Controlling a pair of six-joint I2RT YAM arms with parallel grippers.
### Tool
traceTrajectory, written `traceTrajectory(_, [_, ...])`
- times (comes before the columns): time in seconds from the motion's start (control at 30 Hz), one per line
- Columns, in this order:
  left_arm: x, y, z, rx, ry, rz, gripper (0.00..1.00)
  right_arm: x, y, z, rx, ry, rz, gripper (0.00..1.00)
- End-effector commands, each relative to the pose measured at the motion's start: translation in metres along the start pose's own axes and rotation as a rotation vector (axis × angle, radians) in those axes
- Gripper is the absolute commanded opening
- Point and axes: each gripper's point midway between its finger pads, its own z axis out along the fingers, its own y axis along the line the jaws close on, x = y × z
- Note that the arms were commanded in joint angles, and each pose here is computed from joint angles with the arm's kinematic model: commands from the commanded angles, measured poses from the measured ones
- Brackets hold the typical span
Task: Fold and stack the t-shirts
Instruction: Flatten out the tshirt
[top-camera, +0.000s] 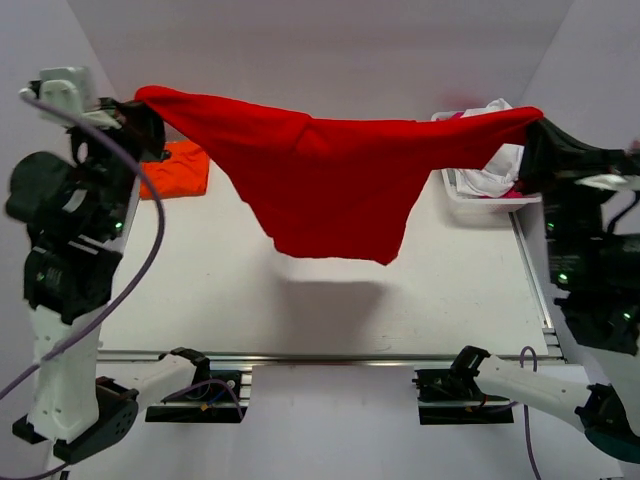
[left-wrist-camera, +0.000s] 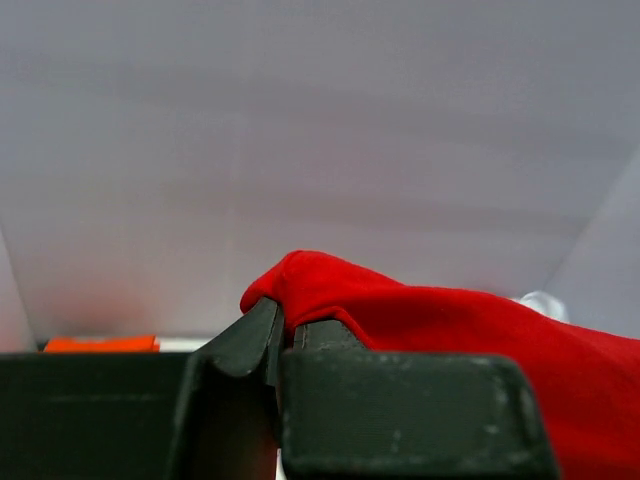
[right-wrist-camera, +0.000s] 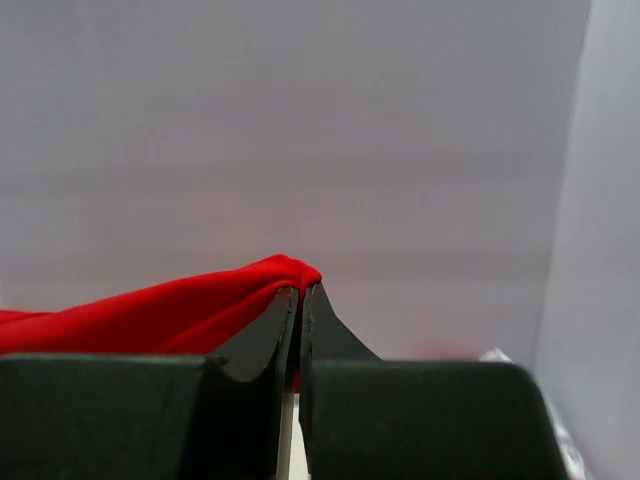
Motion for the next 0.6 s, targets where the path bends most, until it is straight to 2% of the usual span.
traceTrajectory(0.0, [-0.027, -0.015, -0.018, 0.106, -0.045, 0.012, 0.00, -0.050, -0.002, -0.020, -0.141, -0.134, 0.038, 0.00])
traceTrajectory(0.1, [-0.059, -0.024, -0.038, 0.170, -0.109, 0.000, 0.00, -0.067, 0.002, -0.035, -0.242, -0.166, 0.070, 0.00])
traceTrajectory(0.17, [-0.068, -0.027, -0.044, 0.194, -0.131, -0.003, 0.00, -0.086, 0.003, -0.049, -0.318, -0.222, 0.093, 0.00])
traceTrajectory(0.33, [-0.085, -0.029, -0.062, 0.224, -0.177, -0.004, 0.00, -0.093, 0.012, -0.058, -0.400, -0.222, 0.106, 0.00])
traceTrajectory(0.47, [-0.069, -0.029, -0.054, 0.221, -0.144, -0.010, 0.00, -0.064, 0.023, -0.047, -0.383, -0.150, 0.075, 0.00])
traceTrajectory(0.57, [-0.033, -0.026, -0.026, 0.177, -0.066, -0.019, 0.00, -0.040, 0.024, -0.034, -0.308, -0.112, 0.066, 0.00])
